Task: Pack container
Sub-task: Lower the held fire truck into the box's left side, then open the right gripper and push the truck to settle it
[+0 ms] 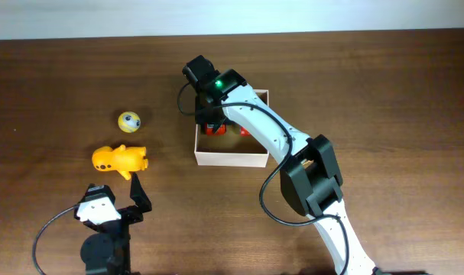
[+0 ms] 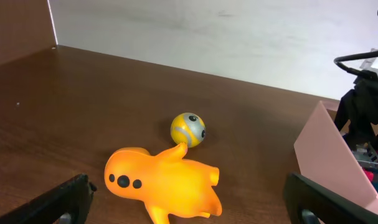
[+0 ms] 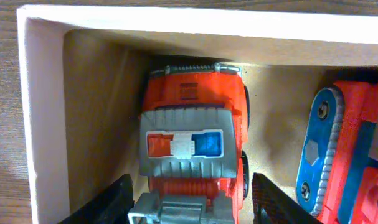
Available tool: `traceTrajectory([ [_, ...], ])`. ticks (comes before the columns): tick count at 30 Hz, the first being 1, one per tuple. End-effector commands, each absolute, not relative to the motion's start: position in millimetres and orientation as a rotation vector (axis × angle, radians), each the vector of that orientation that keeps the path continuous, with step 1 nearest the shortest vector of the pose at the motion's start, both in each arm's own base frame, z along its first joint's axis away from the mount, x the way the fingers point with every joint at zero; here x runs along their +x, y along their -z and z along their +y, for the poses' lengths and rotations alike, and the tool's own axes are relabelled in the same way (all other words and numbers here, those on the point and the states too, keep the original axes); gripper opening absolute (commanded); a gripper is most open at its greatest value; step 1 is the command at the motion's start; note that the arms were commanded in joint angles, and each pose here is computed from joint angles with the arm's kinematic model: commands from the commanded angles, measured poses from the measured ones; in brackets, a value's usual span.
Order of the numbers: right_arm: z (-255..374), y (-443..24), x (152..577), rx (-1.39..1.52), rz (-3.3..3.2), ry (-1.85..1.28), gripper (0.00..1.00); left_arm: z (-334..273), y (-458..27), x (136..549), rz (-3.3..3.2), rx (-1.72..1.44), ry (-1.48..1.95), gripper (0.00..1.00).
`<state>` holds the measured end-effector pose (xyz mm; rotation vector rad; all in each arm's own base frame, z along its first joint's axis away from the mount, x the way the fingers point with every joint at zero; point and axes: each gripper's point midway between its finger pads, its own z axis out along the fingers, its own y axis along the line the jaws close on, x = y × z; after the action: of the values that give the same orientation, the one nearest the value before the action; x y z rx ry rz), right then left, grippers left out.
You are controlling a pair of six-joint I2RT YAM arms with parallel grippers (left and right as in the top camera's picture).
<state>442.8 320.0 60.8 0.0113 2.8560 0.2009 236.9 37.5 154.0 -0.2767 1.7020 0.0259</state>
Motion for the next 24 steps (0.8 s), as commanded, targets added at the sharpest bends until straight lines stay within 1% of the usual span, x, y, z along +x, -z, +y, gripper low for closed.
traceTrajectory([
  [1,322,-60,442,-0.003,2.846,-0.178,0.56,35,-152,237,1.701,-0.268,-0.013,0.99],
  [4,323,-60,442,-0.010,2.843,-0.182,0.56,35,-152,237,1.701,-0.268,-0.013,0.99],
  [7,327,-66,444,-0.028,2.834,-0.210,0.59,35,-152,237,1.701,-0.268,-0.013,0.99],
  [14,332,-105,454,-0.115,2.753,-0.252,0.66,35,-152,237,1.701,-0.268,-0.013,0.99],
  [18,323,-121,457,-0.126,2.743,-0.246,0.67,35,-152,237,1.701,-0.268,-0.013,0.99],
  [24,302,-122,455,-0.149,2.783,-0.194,0.67,35,-152,237,1.701,-0.268,-0.013,0.99],
])
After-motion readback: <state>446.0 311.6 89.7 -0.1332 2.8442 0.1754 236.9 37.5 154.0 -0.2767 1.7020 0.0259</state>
